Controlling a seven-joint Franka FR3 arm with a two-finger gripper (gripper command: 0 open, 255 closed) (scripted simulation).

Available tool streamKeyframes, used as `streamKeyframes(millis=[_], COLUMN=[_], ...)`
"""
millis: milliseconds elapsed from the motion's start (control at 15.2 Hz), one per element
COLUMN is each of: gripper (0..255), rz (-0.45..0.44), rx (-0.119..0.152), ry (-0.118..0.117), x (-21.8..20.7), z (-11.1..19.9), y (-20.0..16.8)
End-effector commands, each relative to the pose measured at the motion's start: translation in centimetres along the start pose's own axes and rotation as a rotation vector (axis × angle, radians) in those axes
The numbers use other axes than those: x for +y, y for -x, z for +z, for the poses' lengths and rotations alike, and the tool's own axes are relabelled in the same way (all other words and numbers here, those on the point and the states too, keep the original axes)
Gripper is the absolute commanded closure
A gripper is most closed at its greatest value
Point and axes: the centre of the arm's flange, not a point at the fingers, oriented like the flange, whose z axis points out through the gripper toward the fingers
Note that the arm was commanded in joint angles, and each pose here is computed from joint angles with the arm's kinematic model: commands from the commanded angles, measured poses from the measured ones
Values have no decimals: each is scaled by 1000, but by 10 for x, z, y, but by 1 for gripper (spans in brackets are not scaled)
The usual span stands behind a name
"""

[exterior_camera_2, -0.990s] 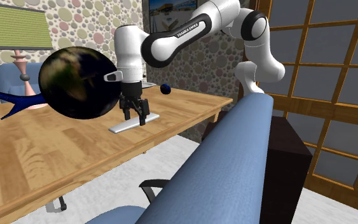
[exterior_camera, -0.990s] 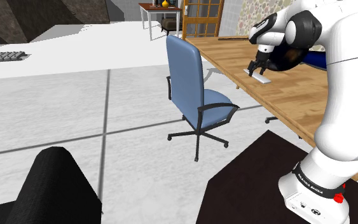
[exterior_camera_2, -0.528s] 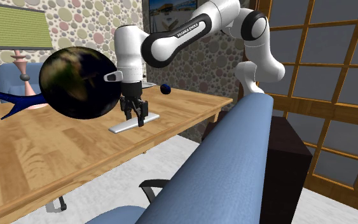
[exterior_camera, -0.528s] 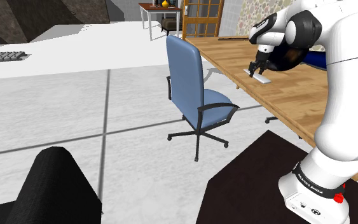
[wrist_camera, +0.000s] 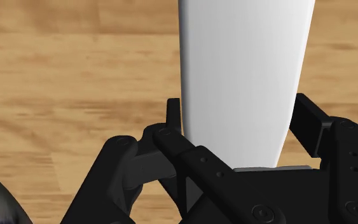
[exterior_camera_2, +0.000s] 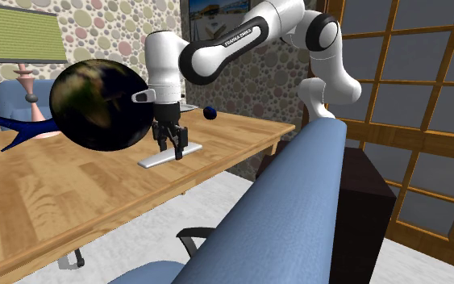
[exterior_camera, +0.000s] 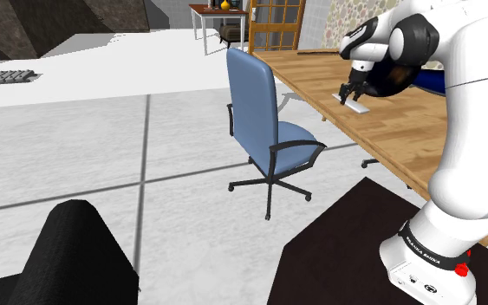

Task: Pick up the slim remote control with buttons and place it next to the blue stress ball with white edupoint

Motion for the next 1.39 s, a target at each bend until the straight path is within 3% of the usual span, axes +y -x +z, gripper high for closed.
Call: streamKeyframes(millis=[0, 1320], gripper=[255, 255], rz=[0, 0], rx=[0, 0], ry=[0, 0], x=[0, 0], z=[-8, -114], y=[0, -1])
